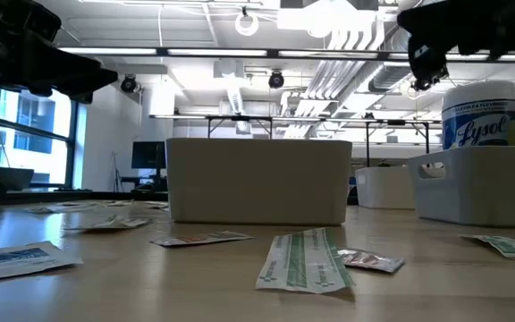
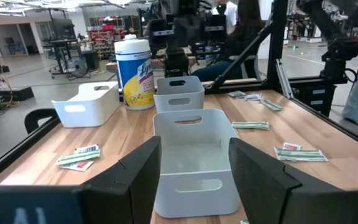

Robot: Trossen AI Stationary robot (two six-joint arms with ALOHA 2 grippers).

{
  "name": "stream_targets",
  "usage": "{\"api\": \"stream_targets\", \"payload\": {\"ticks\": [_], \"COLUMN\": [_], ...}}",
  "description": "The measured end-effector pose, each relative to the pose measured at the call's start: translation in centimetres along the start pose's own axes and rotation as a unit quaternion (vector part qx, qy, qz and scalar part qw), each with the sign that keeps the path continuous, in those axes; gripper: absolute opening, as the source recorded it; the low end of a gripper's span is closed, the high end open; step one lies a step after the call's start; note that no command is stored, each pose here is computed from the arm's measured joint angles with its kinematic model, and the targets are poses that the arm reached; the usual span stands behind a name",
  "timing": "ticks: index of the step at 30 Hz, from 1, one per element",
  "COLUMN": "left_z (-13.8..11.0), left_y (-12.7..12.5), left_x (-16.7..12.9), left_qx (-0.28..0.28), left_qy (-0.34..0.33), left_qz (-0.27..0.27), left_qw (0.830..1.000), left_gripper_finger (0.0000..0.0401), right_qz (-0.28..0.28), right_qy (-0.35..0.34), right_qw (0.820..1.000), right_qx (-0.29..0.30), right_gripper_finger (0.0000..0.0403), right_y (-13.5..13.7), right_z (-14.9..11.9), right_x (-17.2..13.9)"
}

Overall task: Pick & Place First Aid Supplies
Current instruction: Put the green pad into the right gray bin

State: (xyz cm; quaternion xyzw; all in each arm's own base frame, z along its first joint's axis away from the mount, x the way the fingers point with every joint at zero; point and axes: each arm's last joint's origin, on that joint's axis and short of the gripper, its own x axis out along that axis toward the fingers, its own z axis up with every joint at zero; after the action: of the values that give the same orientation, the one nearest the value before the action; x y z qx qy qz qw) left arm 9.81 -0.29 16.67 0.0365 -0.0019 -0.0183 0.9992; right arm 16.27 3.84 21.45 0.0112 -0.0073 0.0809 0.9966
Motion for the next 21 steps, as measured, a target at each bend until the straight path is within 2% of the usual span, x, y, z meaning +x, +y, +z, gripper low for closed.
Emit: {"api": "stream_targets", "payload": {"ticks": [5, 10, 15, 21], "left_z": [0.0, 0.0, 0.0, 0.0], "left_y": [0.0, 0.0, 0.0, 0.0], "left_x": [0.0, 0.0, 0.0, 0.0], "left_qx": [0.000, 0.000, 0.000, 0.000], "left_qy": [0.000, 0.000, 0.000, 0.000], "left_qz": [0.000, 0.000, 0.000, 0.000], "left_qw": [1.000, 1.000, 1.000, 1.000], "left_gripper_finger": [0.0186, 0.0186, 0.0186, 0.0186], "right_qz": [0.039, 0.011, -0.027, -0.082], "right_qy": [0.063, 0.165, 0.268, 0.382], "right_qw": [0.997, 0.986, 0.963, 0.920], "right_qx": [-0.011, -0.035, -0.013, 0.034], "right_gripper_finger": [0.0001, 0.0002, 0.0019, 0.0075], "right_y": [3.0, 7.2, 11.4, 15.0], "right_z": [0.3, -0.1, -0.8, -2.3], "right_x": [3.2, 6.2, 8.7, 11.0]}}
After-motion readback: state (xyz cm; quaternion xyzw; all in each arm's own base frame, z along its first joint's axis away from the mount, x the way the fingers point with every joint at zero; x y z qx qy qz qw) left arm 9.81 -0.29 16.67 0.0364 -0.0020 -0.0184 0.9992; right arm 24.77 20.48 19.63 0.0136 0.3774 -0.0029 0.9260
